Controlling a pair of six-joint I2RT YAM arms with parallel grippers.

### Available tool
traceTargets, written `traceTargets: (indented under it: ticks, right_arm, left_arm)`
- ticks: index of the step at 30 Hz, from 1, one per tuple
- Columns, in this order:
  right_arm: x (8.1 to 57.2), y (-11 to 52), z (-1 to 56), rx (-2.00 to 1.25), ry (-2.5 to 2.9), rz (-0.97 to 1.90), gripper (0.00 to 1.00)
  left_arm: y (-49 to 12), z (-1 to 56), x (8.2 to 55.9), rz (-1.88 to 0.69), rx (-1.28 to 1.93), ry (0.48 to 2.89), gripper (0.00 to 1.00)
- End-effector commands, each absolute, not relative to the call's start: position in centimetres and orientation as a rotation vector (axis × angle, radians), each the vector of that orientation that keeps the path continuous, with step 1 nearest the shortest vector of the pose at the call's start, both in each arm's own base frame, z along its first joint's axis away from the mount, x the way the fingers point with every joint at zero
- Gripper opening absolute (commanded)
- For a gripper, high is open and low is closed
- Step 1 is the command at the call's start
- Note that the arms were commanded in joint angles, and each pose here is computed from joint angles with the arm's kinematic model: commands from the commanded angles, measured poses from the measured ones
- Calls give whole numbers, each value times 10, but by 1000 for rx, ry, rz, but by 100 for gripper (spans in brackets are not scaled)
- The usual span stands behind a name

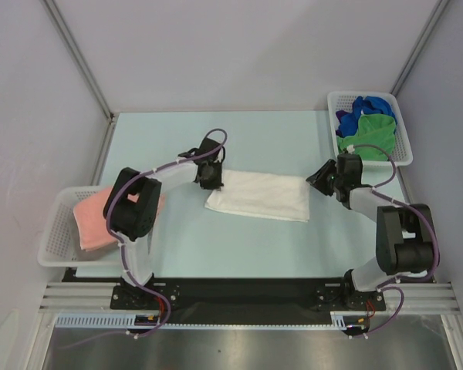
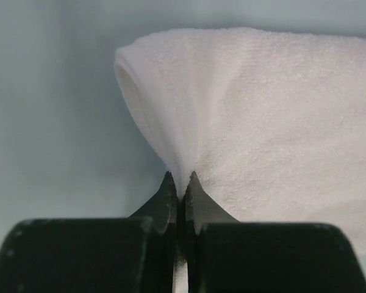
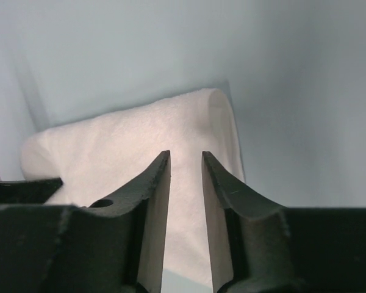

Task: Fold and stack the towels
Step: Neatly place the folded towel into the bin

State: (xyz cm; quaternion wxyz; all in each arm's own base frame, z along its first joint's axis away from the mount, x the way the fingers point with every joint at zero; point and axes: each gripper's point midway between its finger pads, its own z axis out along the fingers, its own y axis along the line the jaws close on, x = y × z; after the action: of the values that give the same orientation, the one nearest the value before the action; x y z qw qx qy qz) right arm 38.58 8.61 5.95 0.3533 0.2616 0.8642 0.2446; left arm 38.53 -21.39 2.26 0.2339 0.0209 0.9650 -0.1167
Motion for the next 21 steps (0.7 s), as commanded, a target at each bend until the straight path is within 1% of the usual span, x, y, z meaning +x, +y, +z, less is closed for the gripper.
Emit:
traceTargets:
  ticks: [1,2,3,4,5,9,10,16,21]
  right_arm:
    - [395,83,113,608,2127,633,34]
    - [393,83,119,603,2118,632,34]
    - [390,83,123,598,2116,630,34]
    - [388,85,134,584,2094,632,36]
    - [386,86,138,576,2092,635,36]
    - [382,93,160,536,2055,653,36]
    - [378,94,160,539,2069,647,36]
    - [370,103,179,500,2043,658,37]
    - [366,113,191,475,2029,661,37]
  left_arm:
    - [-194,61,352,-120,51,2652,0]
    - [-194,66,347,-115,63,2644,0]
    - [-199,84,342,-122,84,2607,0]
    - [-194,88,333,-81,92,2622,0]
    - [-187,100,334,-11,87,2584,0]
    - [-180,132,313,25,82,2527,0]
    - [-174,148,306,21,69,2501,0]
    - [-137,192,281,92,17,2432,0]
    - [-119,250,266,42,-33,2315,1]
